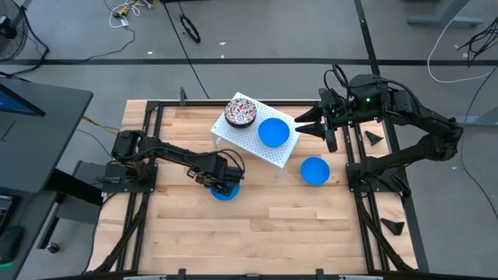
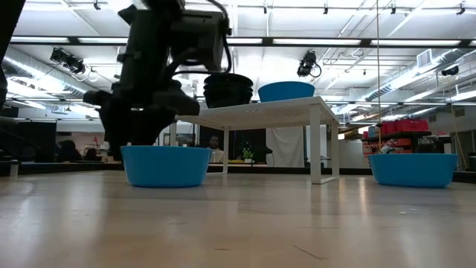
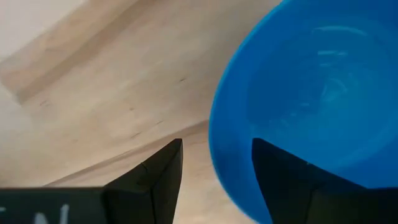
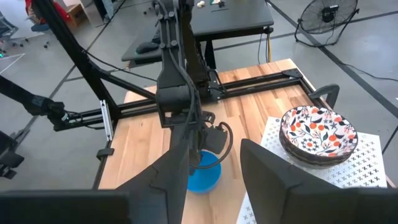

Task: Pick & Place Mini bowls
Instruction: Stack the left blue bowl on top of the other blue bowl on the shelf

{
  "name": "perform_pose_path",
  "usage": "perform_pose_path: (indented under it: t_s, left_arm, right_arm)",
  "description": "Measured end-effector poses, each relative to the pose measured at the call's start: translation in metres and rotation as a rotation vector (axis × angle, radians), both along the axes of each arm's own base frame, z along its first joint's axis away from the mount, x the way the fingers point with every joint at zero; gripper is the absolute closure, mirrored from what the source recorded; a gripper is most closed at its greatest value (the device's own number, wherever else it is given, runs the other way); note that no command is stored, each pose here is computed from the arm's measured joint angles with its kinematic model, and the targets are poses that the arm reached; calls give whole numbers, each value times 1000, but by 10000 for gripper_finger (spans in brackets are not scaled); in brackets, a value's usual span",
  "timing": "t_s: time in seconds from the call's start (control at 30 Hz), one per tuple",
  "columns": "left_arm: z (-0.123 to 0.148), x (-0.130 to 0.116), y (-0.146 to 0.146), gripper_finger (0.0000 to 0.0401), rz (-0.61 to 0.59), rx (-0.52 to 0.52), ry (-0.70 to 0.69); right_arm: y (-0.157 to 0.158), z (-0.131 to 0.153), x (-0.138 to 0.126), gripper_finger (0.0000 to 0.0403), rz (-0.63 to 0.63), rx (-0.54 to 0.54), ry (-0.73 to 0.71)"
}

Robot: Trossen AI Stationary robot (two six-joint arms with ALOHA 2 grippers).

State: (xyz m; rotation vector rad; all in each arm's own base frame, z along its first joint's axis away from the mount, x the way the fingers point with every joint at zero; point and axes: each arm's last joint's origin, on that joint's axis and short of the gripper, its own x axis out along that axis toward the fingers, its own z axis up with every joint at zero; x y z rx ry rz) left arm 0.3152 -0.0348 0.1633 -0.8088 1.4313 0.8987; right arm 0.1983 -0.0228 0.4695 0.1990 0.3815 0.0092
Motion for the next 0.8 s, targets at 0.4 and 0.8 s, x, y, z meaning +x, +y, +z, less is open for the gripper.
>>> perform_pose_path:
  t_s: [0.4, 0.8]
  left_arm:
    - [-4, 1, 0, 265, -30, -39, -20]
    - [6, 4, -3, 392, -119, -137, -42]
  right_arm:
    - [-1, -3, 6, 257, -1, 2, 16]
    - [-1, -2, 6, 257, -8, 11, 8]
